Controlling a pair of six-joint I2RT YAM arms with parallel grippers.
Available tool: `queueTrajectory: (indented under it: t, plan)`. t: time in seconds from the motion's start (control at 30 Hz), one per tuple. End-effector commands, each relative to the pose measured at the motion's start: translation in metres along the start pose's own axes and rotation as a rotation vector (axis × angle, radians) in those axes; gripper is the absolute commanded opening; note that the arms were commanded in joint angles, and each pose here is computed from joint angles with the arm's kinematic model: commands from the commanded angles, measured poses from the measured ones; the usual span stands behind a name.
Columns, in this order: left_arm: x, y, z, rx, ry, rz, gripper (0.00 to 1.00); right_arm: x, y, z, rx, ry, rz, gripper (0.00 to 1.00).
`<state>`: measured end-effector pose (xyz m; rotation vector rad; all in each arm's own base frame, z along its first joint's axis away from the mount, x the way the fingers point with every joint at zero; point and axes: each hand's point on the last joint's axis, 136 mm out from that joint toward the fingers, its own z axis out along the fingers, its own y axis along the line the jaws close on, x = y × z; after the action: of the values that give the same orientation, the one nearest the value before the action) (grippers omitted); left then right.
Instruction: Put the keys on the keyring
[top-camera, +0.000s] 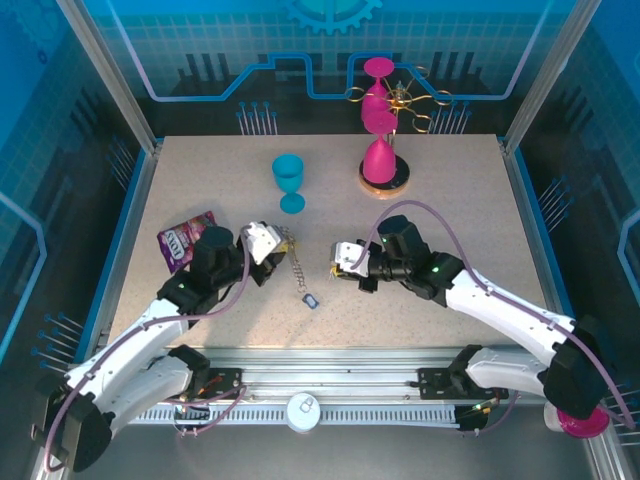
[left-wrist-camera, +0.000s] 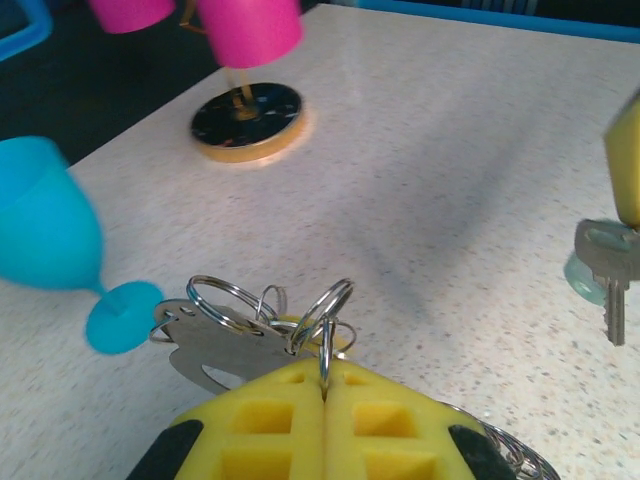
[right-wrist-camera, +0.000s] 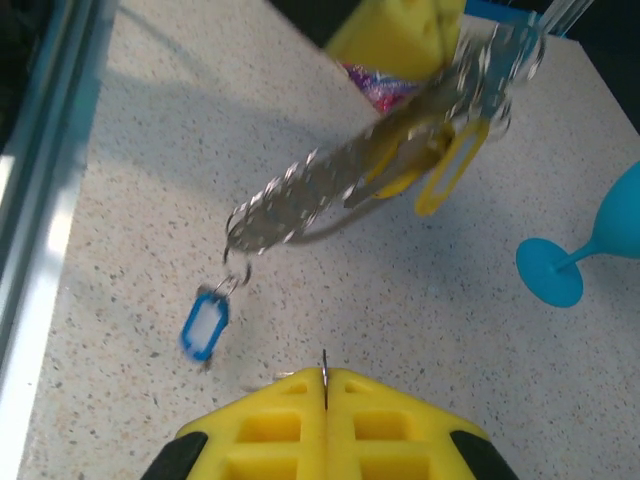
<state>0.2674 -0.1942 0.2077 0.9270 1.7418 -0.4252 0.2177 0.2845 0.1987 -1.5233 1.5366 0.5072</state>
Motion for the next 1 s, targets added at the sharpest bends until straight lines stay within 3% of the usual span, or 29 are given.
queueTrajectory:
  t: [0.0, 0.23, 0.7, 0.97]
  plan:
    - [-0.038, -0.018, 0.000, 0.107, -0.153, 0.136, 0.00, -0.007, 0.005, -0.007, -0.023, -0.047, 0.046, 0.00]
    - [-0.037, -0.042, 0.004, 0.249, -0.213, 0.161, 0.00, -0.028, 0.000, -0.010, -0.017, -0.111, 0.048, 0.00]
    - [-0.034, -0.048, 0.003, 0.255, -0.261, 0.216, 0.00, -0.053, 0.009, 0.010, -0.082, -0.176, 0.046, 0.00]
    - [-0.031, -0.051, 0.005, 0.269, -0.251, 0.211, 0.00, -0.058, 0.000, 0.017, -0.038, -0.209, 0.086, 0.00]
